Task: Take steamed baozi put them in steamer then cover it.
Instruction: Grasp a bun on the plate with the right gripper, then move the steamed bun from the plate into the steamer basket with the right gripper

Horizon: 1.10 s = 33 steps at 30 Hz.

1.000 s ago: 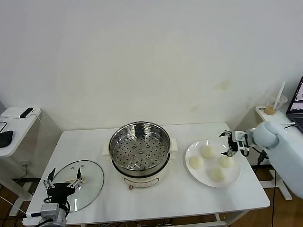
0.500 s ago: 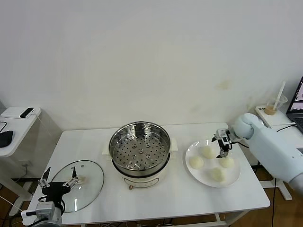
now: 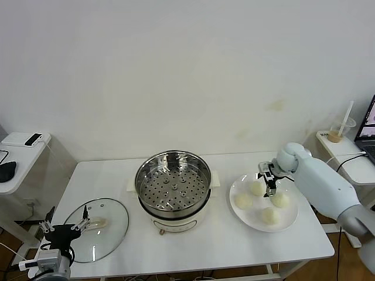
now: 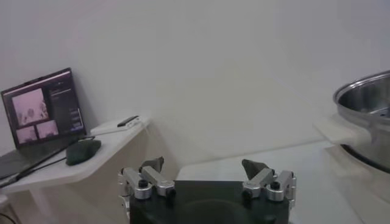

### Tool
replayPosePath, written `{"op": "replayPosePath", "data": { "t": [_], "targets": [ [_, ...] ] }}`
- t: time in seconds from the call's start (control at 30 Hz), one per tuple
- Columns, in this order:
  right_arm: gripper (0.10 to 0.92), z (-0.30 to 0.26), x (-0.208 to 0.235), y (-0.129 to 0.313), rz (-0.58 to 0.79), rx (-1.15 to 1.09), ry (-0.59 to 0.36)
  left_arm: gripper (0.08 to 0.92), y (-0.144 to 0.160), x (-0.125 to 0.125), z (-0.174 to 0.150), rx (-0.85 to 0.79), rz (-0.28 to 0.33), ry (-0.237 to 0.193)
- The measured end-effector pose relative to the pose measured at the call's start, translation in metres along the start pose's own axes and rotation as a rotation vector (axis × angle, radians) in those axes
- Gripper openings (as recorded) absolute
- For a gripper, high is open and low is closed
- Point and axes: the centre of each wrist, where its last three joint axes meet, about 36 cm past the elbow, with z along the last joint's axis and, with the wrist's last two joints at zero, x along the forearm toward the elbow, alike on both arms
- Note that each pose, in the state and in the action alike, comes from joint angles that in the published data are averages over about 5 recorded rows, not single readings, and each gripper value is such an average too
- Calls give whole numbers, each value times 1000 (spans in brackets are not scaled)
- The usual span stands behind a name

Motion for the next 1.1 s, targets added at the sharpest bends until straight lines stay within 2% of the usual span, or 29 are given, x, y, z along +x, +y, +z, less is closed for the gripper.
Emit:
{"op": "replayPosePath", "data": {
  "t": [0.1, 0.33, 0.47, 0.8, 1.1],
  "targets": [
    [801, -3, -4, -1, -4, -1, 3, 823, 1, 0, 0, 1, -4, 0],
    [632, -7, -11, -3, -10, -4, 6, 823, 3, -1, -1, 6, -13, -5],
    [586, -7, -11, -4, -13, -2, 9, 823, 4, -2, -3, 13, -22, -9],
    [579, 0, 14, -11, -9, 2, 4, 823, 4, 0, -2, 16, -19, 0],
    [585, -13, 92, -39, 87, 58, -66, 823, 2, 1, 4, 32, -7, 28]
  ]
}}
